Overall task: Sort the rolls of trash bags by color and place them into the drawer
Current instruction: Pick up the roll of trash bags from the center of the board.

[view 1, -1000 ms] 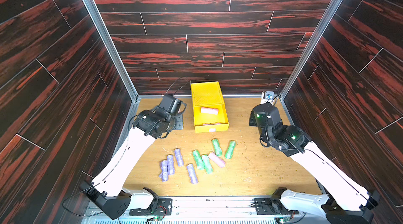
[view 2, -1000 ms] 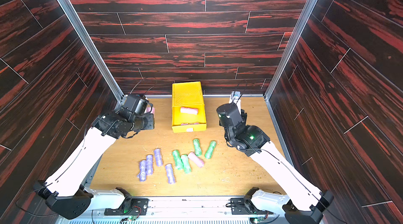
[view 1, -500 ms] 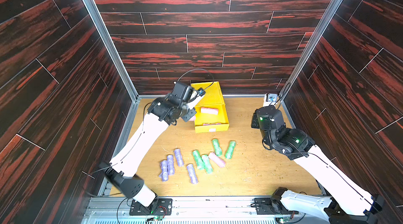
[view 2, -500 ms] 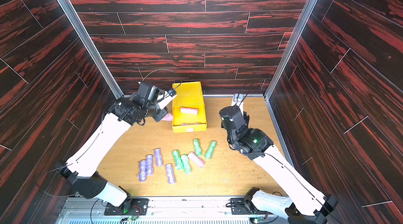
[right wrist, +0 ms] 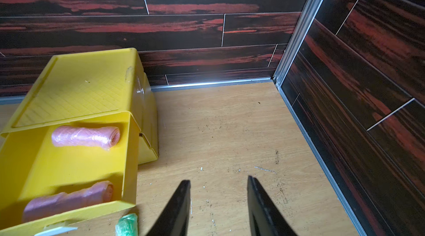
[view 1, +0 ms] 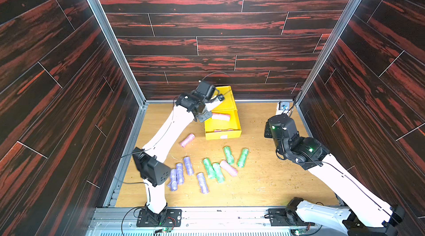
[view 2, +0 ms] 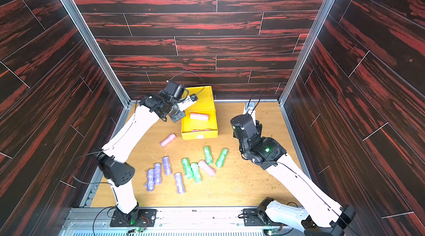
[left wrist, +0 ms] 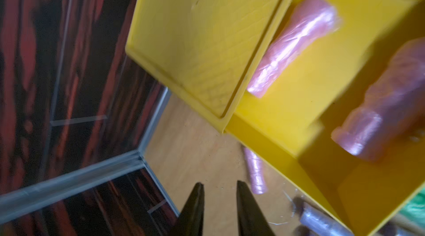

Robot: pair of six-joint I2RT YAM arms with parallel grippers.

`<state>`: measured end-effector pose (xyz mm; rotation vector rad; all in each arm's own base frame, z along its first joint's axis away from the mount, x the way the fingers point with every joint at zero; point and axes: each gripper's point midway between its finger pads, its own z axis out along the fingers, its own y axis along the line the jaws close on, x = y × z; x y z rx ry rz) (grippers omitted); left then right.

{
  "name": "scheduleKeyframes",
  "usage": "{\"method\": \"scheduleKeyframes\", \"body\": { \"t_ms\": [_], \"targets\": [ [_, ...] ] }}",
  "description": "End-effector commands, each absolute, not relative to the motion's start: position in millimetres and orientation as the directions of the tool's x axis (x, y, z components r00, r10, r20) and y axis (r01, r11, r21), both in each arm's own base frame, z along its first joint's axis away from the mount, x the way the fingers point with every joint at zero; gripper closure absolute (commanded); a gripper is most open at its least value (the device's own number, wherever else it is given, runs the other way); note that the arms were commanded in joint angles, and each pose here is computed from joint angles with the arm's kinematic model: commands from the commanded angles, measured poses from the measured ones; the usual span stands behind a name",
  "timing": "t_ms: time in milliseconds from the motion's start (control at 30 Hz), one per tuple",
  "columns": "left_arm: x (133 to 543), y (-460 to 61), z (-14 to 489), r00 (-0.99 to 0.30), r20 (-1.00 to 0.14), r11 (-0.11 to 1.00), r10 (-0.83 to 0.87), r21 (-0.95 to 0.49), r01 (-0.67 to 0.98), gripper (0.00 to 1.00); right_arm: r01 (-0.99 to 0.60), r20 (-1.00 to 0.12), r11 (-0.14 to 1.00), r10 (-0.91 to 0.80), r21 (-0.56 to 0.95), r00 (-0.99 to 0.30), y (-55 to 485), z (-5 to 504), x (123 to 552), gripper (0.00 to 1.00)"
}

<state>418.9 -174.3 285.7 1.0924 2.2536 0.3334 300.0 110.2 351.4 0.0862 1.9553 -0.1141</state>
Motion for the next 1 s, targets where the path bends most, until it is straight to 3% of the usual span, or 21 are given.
{"method": "scheduleKeyframes", "body": {
  "t_ms": [0,167,300,533,667,967],
  "targets": [
    [405.9,-98.5,331.8,-0.637,-0.647,0.907,0.419,0.33,0.262,0.6,0.144,-0.937,0.989,0.015,-0.038,-0.348,100.0,360.2,297.4,0.56],
    [386.5,-37.6,289.7,-0.752,-0.639,0.98,0.16,0.194,0.043,0.41,0.148,-0.941,0.988,0.02,-0.032,-0.337,96.2,363.1,295.6,0.56],
    [396.5,-27.5,241.9,-0.862,-0.503,0.992,0.066,0.124,0.004,0.37,0.142,-0.941,0.989,0.019,-0.031,-0.337,97.6,363.6,296.3,0.56],
    [423.6,-34.4,174.2,-0.965,-0.177,0.974,0.195,0.153,0.169,0.32,0.132,-0.936,0.991,0.021,-0.027,-0.35,99.9,356.9,296.2,0.56],
    [440.4,-31.9,161.0,-0.948,-0.154,0.951,0.277,0.184,0.248,0.29,0.133,-0.934,0.99,0.012,-0.038,-0.357,99.5,351.9,297.1,0.56],
    [429.8,-51.9,110.2,-0.94,-0.05,0.941,0.338,0.047,0.336,0.27,0.132,-0.934,0.99,-0.002,-0.053,-0.358,99.5,349.0,298.8,0.57]
  ]
}}
